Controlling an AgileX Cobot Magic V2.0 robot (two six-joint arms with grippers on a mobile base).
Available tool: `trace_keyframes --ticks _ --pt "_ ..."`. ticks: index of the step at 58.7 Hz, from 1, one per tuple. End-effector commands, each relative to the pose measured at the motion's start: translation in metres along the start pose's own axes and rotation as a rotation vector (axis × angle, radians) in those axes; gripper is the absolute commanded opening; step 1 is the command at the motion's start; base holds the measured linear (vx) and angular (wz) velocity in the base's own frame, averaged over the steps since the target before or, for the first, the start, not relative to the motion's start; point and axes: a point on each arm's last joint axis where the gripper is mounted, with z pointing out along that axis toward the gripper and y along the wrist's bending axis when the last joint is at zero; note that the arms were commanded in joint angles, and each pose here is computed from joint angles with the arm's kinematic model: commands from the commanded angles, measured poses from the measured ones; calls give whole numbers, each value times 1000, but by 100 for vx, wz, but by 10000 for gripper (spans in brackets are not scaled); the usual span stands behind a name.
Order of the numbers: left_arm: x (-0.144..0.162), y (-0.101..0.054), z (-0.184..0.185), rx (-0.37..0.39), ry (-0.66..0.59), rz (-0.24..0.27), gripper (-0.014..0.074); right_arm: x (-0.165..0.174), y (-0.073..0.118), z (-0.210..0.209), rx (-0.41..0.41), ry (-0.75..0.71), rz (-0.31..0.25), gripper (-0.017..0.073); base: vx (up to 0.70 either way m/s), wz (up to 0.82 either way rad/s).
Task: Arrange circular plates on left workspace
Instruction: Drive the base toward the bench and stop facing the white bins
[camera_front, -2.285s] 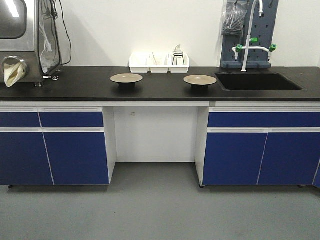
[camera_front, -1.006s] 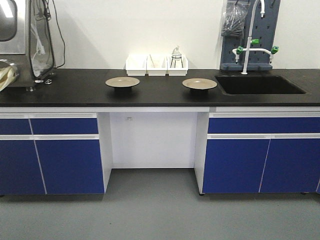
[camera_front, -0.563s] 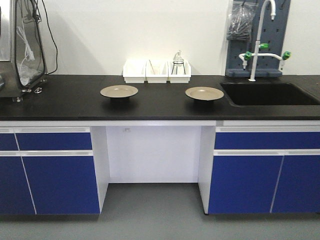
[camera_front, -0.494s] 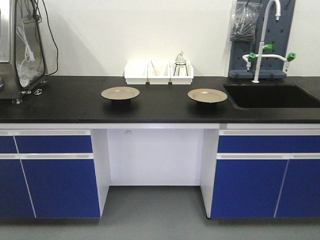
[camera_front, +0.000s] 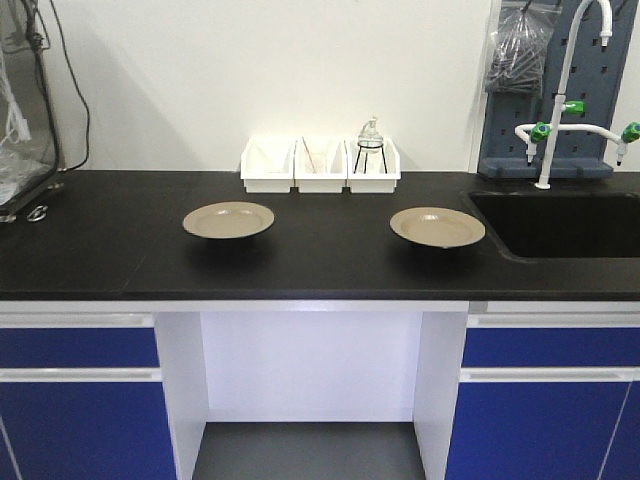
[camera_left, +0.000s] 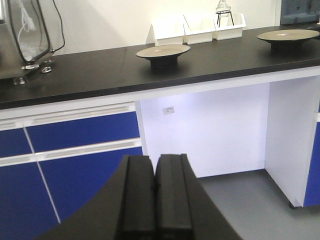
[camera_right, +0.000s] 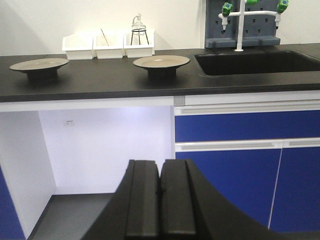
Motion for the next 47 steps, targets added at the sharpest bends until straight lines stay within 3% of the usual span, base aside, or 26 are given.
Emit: trace_keyframes --ticks 1,47 --pt "-3 1 0 -10 -69 -14 3 -5 0 0 -2 -71 -12 -5 43 -7" --pt "-3 1 0 -10 -69 -14 3 -5 0 0 -2 -71 -12 -5 46 -5"
